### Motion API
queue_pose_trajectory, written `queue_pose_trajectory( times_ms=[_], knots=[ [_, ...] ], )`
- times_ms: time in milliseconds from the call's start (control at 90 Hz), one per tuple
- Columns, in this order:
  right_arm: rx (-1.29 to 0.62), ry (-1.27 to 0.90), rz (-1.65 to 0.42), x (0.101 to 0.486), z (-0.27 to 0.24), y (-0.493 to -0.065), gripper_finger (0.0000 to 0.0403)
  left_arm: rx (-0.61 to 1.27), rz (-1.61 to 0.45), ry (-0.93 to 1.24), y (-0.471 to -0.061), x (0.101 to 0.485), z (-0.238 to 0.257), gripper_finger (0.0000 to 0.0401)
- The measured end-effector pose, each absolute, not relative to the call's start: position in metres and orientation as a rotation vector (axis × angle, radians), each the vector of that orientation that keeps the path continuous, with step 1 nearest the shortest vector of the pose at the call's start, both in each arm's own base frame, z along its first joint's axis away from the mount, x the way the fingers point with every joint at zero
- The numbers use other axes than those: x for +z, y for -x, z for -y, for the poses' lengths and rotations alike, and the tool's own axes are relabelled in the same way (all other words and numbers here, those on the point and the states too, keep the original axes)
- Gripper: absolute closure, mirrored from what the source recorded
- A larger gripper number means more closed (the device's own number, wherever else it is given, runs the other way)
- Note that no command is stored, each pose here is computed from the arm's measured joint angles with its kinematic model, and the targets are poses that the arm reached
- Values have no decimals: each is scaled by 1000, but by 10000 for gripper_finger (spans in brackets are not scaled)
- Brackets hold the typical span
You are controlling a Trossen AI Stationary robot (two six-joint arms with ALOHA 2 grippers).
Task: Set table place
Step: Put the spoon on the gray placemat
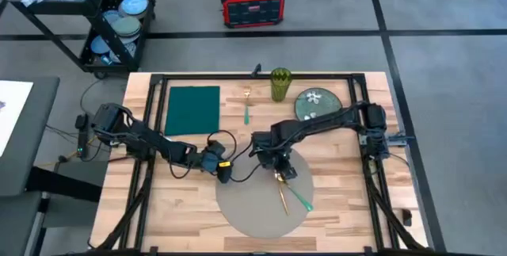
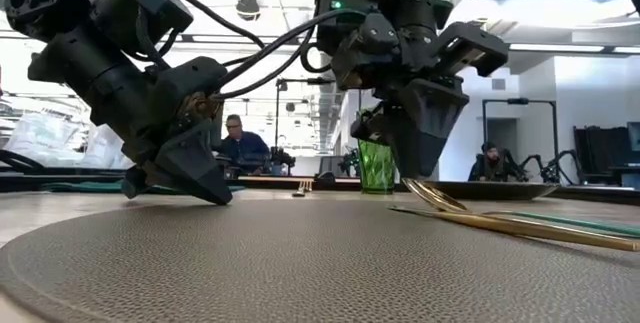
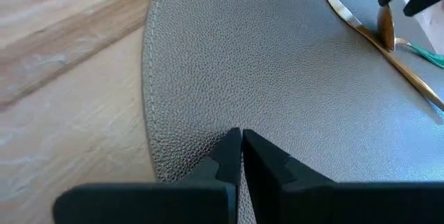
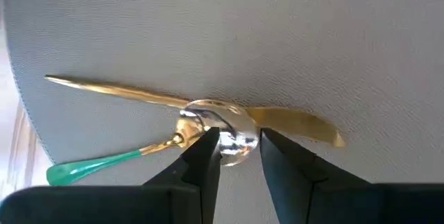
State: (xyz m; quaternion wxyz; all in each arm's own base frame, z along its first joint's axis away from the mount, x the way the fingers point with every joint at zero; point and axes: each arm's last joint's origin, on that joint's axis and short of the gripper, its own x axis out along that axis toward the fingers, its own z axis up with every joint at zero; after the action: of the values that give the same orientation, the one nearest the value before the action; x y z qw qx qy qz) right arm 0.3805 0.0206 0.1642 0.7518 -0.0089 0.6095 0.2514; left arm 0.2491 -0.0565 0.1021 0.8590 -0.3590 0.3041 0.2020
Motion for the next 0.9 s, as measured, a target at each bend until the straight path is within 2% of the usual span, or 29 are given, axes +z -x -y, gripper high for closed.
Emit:
queue_pose_trajectory(
  times_ms=[589,678,800,900],
  knots=[
    [579,-5,-1347,145,-23,-376,313,433,-634,764,-249,102,56,401],
    [575,-4,-1358,145,-23,-375,332,434,-634,764,-249,102,56,401],
    [569,-11,-1362,145,-20,-375,388,435,-633,763,-249,102,56,401],
    [552,-29,-1366,145,-17,-375,396,437,-632,761,-249,102,56,401]
  ],
)
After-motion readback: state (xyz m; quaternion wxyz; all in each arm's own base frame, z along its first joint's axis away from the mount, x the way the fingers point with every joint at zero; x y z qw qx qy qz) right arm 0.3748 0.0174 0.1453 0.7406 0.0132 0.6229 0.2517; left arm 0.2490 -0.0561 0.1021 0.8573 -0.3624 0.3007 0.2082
